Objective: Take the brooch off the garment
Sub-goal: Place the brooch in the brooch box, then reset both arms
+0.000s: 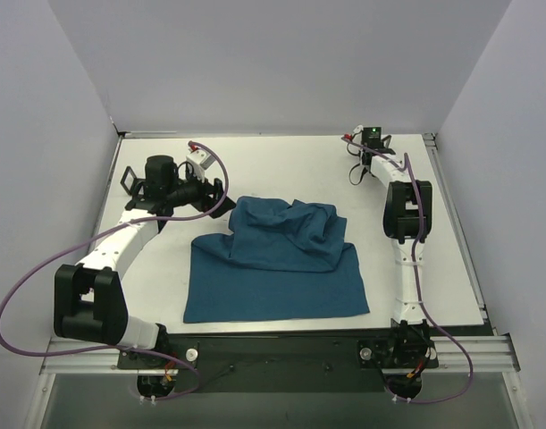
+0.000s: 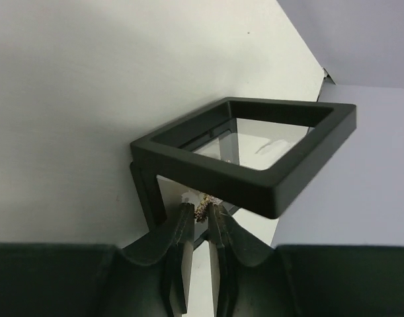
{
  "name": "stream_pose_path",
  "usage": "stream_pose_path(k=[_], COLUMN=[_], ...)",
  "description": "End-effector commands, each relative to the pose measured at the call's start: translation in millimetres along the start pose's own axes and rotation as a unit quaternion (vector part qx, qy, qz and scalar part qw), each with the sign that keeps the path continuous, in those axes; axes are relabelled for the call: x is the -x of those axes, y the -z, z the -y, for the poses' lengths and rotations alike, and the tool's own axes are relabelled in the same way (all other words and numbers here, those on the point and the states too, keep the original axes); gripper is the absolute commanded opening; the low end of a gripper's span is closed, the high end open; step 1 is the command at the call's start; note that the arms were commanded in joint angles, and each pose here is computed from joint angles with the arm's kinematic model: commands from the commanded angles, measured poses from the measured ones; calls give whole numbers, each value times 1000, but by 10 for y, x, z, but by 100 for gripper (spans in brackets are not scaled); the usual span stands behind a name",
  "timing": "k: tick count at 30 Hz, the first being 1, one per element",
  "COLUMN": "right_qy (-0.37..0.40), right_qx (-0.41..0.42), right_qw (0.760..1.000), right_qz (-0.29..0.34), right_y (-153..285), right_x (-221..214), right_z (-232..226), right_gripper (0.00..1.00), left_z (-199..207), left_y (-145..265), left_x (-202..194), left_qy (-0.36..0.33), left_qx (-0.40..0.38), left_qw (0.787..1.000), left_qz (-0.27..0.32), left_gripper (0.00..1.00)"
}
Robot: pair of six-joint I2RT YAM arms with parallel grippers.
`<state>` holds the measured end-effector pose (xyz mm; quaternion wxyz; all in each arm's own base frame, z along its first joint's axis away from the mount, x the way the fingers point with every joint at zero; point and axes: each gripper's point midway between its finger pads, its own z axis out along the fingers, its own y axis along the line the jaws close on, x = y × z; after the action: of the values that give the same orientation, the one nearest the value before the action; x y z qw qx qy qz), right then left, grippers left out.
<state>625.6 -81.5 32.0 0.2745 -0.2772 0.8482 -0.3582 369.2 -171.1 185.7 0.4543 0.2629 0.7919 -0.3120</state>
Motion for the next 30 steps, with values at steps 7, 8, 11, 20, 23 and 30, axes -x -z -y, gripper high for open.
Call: stream_pose_path(k=[7, 8, 11, 20, 23, 30], right_qy=[-6, -8, -9, -33, -39, -46], right_qx=[-18, -19, -18, -2, 9, 32], right_qw=[1000, 1000, 1000, 999, 999, 998], right_qz=[1, 0, 2, 16, 16, 15], right_y=[203, 202, 236, 447, 514, 692], right_x=[48, 40, 57, 140, 137, 138], right_z=[187, 192, 201, 278, 258, 236], right_gripper=[27, 29, 31, 43, 51, 60], left_z=[-37, -38, -36, -24, -26, -13], left_y=[-20, -21, -22, -14, -8, 27], left_x=[79, 76, 82, 86, 91, 129], left_qy=[-8, -8, -8, -8, -7, -8], left_qx=[2, 2, 1, 0, 0, 0], left_qw=[1000, 1000, 1000, 1000, 1000, 1000], left_qz=[16, 16, 17, 18, 19, 25], left_gripper=[97, 97, 97, 97, 97, 97])
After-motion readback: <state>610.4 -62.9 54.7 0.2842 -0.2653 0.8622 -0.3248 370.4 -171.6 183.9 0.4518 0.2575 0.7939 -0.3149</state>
